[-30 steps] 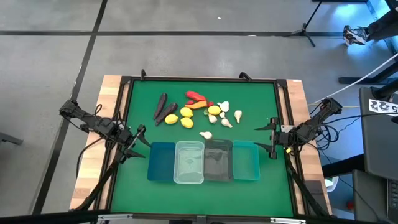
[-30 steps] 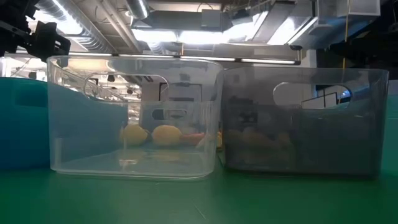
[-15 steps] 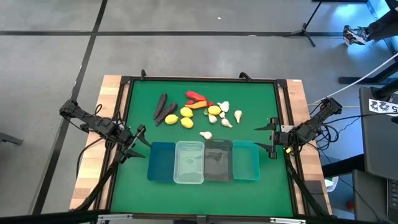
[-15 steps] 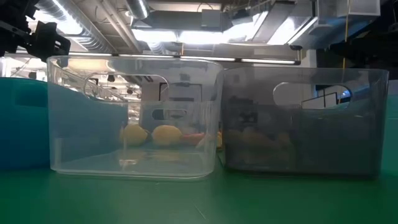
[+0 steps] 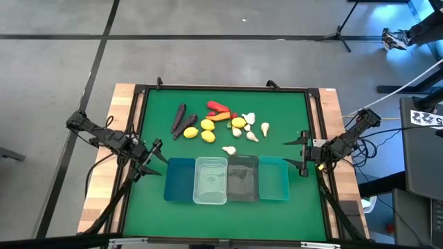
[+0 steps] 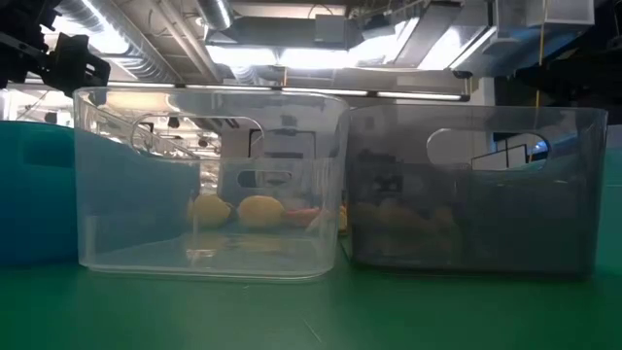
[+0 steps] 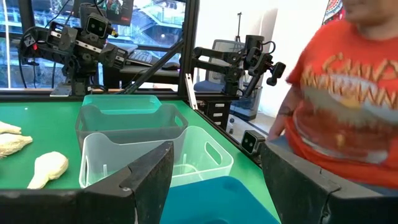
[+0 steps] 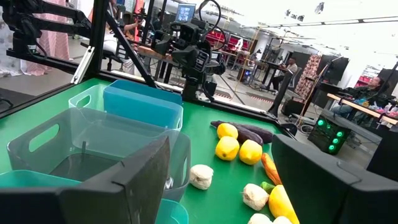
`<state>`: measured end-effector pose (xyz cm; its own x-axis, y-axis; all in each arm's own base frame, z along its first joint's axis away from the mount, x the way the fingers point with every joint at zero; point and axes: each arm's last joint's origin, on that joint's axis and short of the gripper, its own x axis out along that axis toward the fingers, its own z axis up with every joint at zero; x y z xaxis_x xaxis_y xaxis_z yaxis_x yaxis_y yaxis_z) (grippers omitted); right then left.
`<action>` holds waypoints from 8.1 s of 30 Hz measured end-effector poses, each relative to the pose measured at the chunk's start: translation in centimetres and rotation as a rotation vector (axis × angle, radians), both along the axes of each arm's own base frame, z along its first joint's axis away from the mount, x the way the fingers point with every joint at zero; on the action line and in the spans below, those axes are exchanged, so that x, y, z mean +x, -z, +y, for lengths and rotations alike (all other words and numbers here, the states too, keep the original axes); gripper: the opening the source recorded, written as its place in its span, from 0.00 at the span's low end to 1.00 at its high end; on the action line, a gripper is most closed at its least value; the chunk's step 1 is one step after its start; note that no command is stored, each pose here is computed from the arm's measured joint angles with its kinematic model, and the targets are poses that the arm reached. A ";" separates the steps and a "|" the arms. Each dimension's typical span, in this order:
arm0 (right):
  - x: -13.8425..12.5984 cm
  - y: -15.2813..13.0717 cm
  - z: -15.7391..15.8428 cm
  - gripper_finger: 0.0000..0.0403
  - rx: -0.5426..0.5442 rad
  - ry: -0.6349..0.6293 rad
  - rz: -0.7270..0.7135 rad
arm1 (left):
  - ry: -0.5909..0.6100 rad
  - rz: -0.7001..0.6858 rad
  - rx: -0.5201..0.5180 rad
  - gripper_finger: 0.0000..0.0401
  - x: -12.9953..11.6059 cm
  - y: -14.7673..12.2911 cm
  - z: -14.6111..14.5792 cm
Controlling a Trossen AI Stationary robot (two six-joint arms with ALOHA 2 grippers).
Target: Sort produce into baskets
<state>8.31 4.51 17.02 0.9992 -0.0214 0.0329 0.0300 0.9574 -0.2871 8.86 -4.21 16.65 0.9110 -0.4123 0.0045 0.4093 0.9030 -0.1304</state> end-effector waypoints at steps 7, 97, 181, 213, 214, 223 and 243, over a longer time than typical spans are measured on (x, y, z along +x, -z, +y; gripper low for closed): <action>0.0 0.0 0.0 0.70 0.001 0.000 0.000 | 0.000 0.000 0.000 0.59 0.0 0.0 0.0; -3.4 -17.4 -4.2 0.70 0.412 0.830 -0.161 | -0.625 -0.467 -0.410 0.59 -1.8 -8.1 3.0; 13.8 1.3 -12.4 0.70 1.037 0.909 0.854 | -0.996 0.494 -0.259 0.59 9.3 -13.8 5.9; 14.8 3.8 -13.0 0.29 0.905 0.967 0.920 | -1.005 0.535 -0.227 0.59 10.1 -13.1 6.0; 14.8 3.8 -13.0 0.28 0.902 0.966 0.921 | -1.005 0.536 -0.227 0.59 10.1 -13.1 6.0; 14.8 3.8 -13.0 0.11 0.875 0.964 0.928 | -1.006 0.540 -0.225 0.59 10.1 -13.0 6.0; 17.9 -1.4 -13.3 0.06 0.745 0.873 0.983 | -1.005 0.541 -0.220 0.59 10.1 -13.0 6.0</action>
